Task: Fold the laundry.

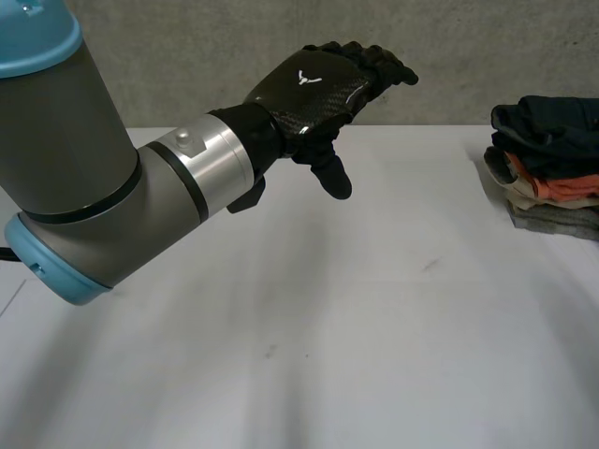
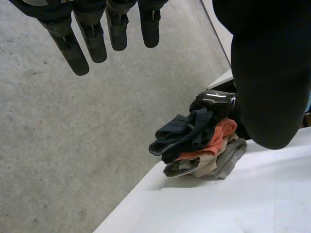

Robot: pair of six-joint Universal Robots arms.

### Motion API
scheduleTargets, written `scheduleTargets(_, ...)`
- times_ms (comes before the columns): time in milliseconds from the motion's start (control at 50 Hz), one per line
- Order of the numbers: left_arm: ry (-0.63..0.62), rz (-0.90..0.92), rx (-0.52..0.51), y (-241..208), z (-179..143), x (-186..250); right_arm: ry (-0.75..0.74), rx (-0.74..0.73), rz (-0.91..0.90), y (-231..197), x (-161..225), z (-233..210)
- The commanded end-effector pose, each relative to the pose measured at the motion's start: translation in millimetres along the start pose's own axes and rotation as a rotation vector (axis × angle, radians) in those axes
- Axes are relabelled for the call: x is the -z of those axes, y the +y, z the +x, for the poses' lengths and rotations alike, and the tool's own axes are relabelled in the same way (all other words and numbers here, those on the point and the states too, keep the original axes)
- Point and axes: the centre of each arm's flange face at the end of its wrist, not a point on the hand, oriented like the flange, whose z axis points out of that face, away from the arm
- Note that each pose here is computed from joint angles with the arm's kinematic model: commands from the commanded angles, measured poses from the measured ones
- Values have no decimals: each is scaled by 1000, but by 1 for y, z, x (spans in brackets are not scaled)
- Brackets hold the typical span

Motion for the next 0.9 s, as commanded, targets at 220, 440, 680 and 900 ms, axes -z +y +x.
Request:
scheduleTargets(220, 38, 9, 3, -5, 17, 3, 118, -39, -133, -93, -1, 7)
scheduleTargets(440, 47, 39, 32, -19, 22, 8, 340, 262, -446, -152, 43, 19)
scheduleTargets(680, 38, 130, 38, -46, 19, 12, 565, 662, -325, -237, 28, 4)
scheduleTargets(900, -379, 147, 19, -56, -60, 28, 88, 396, 96, -270, 15, -185)
